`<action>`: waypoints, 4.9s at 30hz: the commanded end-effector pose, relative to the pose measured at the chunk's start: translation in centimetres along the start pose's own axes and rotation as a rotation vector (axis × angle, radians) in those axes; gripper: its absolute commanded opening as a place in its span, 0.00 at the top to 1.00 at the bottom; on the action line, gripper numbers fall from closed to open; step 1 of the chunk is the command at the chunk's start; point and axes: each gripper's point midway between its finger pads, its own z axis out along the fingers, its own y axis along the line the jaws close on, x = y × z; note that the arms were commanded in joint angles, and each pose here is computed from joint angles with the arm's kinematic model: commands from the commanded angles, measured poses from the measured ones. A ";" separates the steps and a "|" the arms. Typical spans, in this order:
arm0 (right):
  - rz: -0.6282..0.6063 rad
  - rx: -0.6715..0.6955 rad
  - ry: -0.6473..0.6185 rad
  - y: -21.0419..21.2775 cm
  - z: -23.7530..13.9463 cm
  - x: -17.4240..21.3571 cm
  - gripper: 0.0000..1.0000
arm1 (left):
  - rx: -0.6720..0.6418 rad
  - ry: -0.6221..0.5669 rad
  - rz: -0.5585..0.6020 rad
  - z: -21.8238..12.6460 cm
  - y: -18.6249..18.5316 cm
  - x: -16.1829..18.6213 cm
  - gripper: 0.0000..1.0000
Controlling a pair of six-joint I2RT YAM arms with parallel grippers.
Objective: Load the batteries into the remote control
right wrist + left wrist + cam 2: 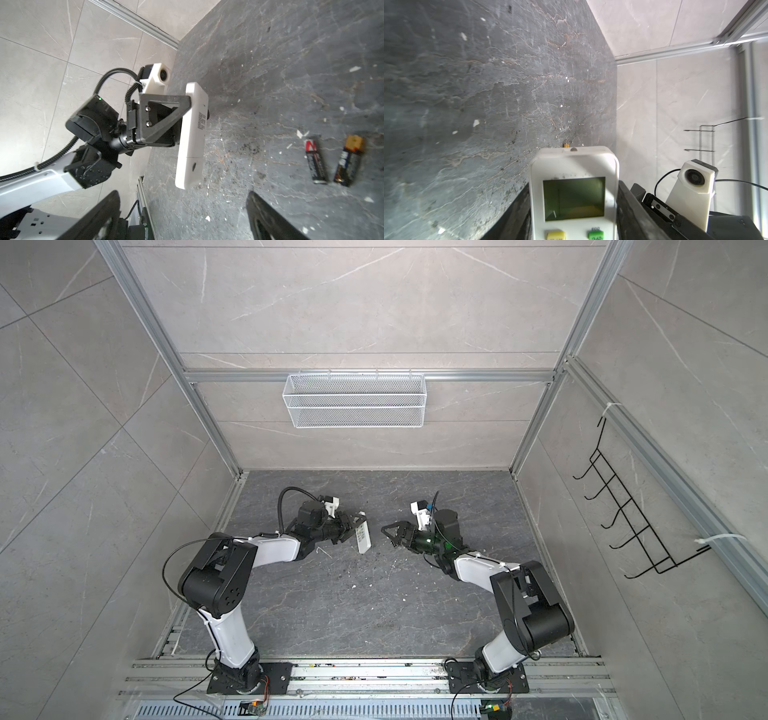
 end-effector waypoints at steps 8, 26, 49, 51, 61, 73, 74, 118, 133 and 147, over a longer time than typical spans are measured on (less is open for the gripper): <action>0.130 -0.118 0.024 4.7 3.8 0.9 0.06 | 0.438 0.000 -0.028 -3.3 -10.7 -1.2 0.69; 0.166 -0.258 -0.027 7.8 5.0 -1.5 0.21 | 0.505 0.067 -0.070 -3.7 -10.4 0.0 0.70; 0.130 -0.239 -0.007 8.0 6.3 -1.6 0.46 | 0.487 0.073 -0.089 -2.7 -9.7 0.5 0.44; 0.106 -0.162 0.008 7.0 6.3 -1.2 0.47 | 0.465 0.062 -0.096 -2.7 -8.9 0.1 0.24; -0.238 0.407 0.109 0.7 5.6 2.1 0.48 | 0.073 -0.068 -0.201 -6.1 -1.6 -2.9 0.19; -0.448 0.549 0.178 1.4 7.8 3.5 0.47 | -0.112 -0.038 -0.098 -7.7 -2.5 -1.5 0.30; -0.453 0.547 0.181 1.6 8.0 3.6 0.47 | -0.107 -0.031 -0.099 -7.4 -2.6 -1.3 0.31; -0.454 0.539 0.216 3.6 11.0 4.7 0.16 | -0.038 0.017 -0.156 -3.8 0.8 -1.7 1.00; 0.098 0.356 0.041 1.4 12.2 4.1 0.24 | 0.218 -0.274 -0.019 -6.0 6.5 -4.6 1.00; 0.360 0.351 -0.060 -2.5 14.1 7.2 0.37 | 0.193 -0.297 -0.009 -6.9 7.0 -4.2 1.00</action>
